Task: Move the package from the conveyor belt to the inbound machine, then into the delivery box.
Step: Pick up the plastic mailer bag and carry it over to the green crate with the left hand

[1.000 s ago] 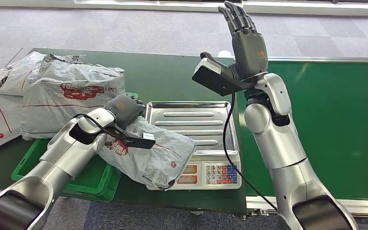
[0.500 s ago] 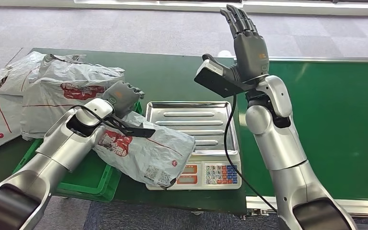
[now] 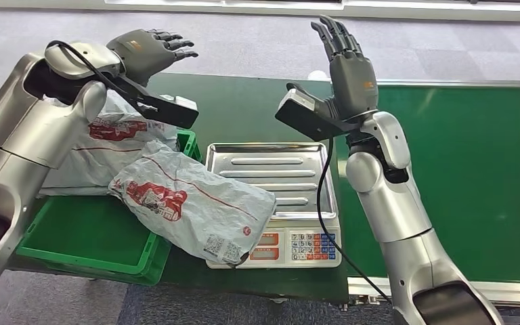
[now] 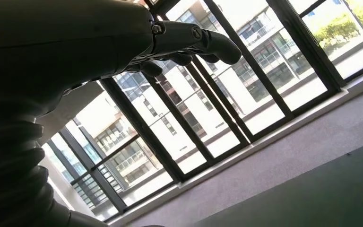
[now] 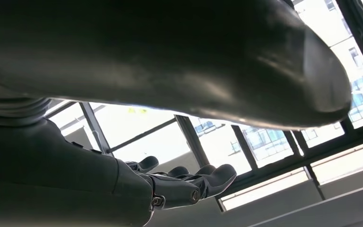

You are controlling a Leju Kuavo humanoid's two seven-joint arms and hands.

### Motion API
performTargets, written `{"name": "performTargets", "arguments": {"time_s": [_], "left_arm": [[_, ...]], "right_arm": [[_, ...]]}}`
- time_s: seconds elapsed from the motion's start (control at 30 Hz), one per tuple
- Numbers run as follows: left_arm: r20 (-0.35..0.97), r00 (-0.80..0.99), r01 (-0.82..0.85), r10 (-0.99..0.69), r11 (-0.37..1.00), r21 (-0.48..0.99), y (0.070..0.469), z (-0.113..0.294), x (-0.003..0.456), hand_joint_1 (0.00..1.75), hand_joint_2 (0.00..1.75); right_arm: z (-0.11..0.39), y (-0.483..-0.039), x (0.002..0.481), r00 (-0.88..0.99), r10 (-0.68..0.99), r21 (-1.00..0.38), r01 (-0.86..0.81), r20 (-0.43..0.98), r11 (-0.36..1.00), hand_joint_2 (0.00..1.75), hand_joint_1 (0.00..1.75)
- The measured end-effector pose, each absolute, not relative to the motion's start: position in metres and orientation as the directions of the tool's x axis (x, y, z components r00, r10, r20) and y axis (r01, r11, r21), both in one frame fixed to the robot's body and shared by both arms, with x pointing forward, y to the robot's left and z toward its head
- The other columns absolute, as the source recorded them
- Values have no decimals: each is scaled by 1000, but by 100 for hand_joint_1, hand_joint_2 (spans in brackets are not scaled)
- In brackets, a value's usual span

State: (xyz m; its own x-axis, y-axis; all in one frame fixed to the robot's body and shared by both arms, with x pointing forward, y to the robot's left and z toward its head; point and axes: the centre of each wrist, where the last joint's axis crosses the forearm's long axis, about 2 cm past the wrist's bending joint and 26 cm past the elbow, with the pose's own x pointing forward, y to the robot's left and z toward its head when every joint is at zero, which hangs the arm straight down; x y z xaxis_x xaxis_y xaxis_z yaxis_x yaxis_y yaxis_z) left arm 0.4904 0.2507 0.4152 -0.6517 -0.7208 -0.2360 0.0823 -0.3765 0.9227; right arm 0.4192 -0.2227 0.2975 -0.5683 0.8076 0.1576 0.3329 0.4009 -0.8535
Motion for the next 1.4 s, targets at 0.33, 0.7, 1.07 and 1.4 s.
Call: {"name": "performTargets", "arguments": {"time_s": [0.33, 0.7, 1.07, 1.4], "left_arm": [[-63, -740, 261, -670, -372, 891, 245, 413, 490, 0, 175], [69, -768, 377, -637, -363, 852, 238, 398, 489, 0, 175], [80, -775, 400, -626, -389, 830, 232, 391, 487, 0, 175], [2, -775, 366, -632, -446, 816, 235, 327, 488, 0, 175]], "right_arm": [[290, -227, 418, -543, 822, -855, 332, 172, 399, 0, 0], [284, -231, 417, -525, 831, -858, 327, 184, 396, 0, 0], [276, -234, 413, -512, 836, -861, 319, 197, 398, 0, 0], [269, -237, 404, -507, 839, -859, 322, 198, 397, 0, 0]]}}
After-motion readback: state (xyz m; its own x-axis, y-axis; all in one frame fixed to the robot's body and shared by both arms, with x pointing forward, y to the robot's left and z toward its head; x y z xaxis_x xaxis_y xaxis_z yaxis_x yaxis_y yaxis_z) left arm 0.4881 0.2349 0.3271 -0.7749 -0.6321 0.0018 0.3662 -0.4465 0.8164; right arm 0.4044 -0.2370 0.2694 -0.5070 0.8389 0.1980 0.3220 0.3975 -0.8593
